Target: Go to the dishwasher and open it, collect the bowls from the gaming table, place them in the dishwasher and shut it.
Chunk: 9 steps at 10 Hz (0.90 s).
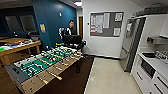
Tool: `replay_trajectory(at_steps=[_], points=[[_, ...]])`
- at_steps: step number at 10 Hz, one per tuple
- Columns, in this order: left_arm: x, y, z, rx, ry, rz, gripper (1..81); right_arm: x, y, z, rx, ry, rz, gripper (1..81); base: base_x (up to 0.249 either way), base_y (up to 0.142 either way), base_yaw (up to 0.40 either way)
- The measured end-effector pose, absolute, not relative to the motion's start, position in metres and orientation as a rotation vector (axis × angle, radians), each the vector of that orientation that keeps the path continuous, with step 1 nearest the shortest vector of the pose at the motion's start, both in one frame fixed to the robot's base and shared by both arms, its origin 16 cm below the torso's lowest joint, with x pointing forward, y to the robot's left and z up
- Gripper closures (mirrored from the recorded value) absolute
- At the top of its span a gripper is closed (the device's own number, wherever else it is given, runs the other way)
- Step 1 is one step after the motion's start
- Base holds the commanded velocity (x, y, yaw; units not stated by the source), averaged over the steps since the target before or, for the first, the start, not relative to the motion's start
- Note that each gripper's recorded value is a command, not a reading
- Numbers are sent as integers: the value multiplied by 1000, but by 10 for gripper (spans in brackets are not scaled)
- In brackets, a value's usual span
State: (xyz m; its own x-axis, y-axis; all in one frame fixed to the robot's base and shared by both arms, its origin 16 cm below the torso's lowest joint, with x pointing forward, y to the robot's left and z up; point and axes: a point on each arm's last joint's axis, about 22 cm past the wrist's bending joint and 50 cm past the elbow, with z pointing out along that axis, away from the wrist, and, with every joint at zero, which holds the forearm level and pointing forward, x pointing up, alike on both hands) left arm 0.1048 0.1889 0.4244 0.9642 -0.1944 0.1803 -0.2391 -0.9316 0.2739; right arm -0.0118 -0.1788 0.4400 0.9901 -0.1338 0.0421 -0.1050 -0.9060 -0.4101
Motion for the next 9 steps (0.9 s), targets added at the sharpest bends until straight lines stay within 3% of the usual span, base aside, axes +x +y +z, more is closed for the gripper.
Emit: replay_trajectory(at_steps=[9], points=[[102,192,424,2825,-322,196,10,-19,-168,442,-2694,187,-82,10,0,0,340]])
